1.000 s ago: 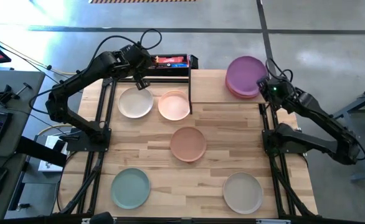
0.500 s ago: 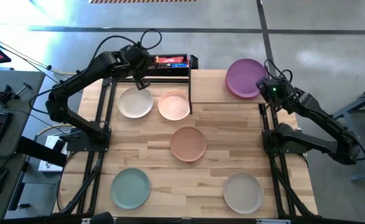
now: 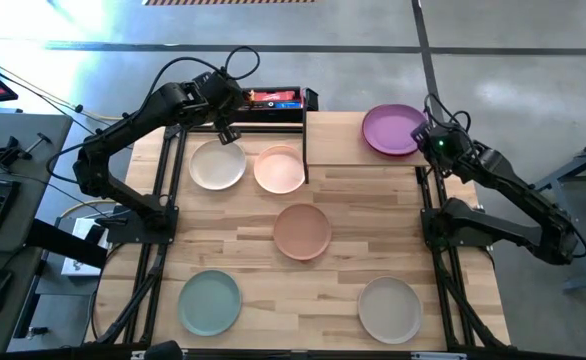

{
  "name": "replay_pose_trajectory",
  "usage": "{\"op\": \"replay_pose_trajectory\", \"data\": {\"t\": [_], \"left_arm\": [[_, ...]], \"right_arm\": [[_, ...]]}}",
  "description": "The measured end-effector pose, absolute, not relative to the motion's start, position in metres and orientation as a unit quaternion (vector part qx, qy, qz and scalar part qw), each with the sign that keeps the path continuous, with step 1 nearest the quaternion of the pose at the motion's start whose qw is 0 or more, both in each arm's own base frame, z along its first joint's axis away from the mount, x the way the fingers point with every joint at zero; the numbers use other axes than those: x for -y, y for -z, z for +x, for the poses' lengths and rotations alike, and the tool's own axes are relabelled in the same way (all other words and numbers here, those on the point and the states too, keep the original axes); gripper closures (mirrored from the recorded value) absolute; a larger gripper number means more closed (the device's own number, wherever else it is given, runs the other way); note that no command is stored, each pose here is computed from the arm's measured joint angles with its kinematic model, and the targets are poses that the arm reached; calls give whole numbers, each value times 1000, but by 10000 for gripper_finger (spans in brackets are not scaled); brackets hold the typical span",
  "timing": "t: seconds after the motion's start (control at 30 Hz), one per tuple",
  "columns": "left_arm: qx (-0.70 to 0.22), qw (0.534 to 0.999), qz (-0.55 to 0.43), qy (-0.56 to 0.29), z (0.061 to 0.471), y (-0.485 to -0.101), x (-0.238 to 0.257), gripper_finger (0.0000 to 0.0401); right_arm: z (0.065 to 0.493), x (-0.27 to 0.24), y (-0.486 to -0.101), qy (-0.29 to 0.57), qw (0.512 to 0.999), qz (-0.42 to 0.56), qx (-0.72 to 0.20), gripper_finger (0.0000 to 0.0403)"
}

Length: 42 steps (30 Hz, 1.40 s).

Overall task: Place and stack plates onto a shelf
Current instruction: Stack the purple plate on top of the orange plate

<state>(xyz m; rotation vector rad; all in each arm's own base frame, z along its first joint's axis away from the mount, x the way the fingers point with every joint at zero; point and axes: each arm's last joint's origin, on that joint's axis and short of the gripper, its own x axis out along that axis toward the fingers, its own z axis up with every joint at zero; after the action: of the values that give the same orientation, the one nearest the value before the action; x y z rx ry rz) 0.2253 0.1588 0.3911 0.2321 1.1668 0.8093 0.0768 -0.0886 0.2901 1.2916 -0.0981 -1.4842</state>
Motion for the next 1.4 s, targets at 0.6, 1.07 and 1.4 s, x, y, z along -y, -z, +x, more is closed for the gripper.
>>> {"op": "replay_pose_trajectory", "data": {"t": [0.6, 1.07, 1.4], "left_arm": [[-534, 752, 106, -371, 225, -391, -159, 275], [-534, 752, 106, -371, 225, -391, -159, 275], [-535, 752, 106, -371, 225, -391, -159, 275]], "right_arm": [[74, 84, -293, 605, 567, 558, 38, 312], [84, 92, -289, 599, 571, 562, 12, 312], [81, 87, -289, 584, 575, 573, 1, 312]]}}
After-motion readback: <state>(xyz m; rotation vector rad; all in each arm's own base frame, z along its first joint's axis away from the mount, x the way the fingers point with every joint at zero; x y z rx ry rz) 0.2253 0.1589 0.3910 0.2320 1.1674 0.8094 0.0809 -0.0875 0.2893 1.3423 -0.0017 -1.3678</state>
